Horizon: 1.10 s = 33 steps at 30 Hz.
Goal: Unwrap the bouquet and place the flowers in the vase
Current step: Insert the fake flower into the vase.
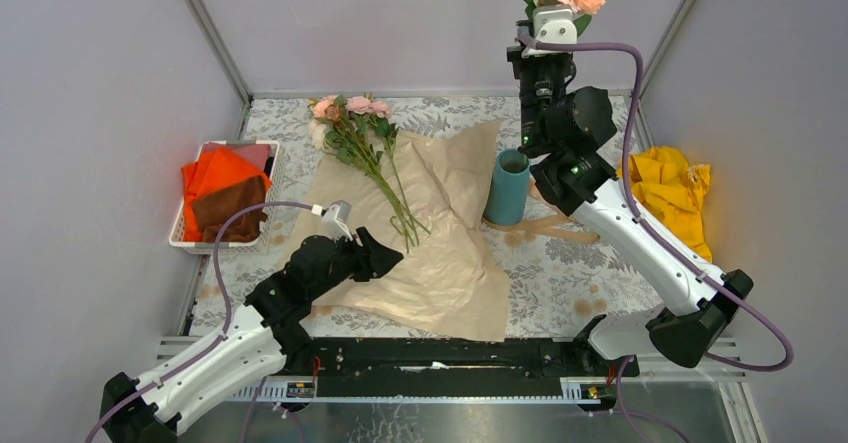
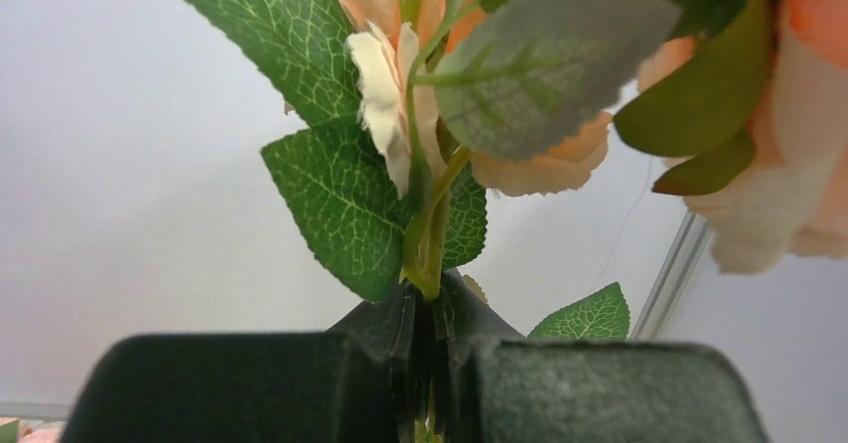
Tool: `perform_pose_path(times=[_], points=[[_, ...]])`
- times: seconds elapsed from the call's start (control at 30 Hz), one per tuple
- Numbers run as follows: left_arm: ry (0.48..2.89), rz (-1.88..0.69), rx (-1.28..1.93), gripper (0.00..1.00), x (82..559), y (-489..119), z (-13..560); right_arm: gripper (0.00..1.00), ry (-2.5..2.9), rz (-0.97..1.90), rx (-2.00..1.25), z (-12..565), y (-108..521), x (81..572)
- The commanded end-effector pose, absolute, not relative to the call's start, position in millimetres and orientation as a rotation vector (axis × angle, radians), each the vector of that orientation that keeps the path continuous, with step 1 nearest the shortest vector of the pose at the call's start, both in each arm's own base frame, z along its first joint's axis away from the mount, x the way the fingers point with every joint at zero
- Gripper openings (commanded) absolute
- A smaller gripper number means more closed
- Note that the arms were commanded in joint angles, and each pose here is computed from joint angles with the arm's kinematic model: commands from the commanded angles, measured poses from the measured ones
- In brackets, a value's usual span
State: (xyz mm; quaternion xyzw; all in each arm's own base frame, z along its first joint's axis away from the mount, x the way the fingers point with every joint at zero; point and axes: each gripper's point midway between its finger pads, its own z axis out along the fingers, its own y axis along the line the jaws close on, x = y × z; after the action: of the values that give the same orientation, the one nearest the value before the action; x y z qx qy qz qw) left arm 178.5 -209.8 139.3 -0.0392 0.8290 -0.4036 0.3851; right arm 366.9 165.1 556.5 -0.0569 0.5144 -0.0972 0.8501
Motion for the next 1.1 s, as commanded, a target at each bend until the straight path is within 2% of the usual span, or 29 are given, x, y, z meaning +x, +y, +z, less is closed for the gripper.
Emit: perform_pose_path(times=[0.0, 1.07], points=[[2.081, -1.002, -0.14, 0.57, 183.4, -203.6, 146.7, 0.0, 1.02, -0.082, -0.023, 590.7, 145.9, 351.6], [2.093, -1.0, -0.145, 0.57, 183.0, -203.9, 138.9, 0.0, 1.215, 0.028, 0.016, 496.2, 135.2, 402.7]])
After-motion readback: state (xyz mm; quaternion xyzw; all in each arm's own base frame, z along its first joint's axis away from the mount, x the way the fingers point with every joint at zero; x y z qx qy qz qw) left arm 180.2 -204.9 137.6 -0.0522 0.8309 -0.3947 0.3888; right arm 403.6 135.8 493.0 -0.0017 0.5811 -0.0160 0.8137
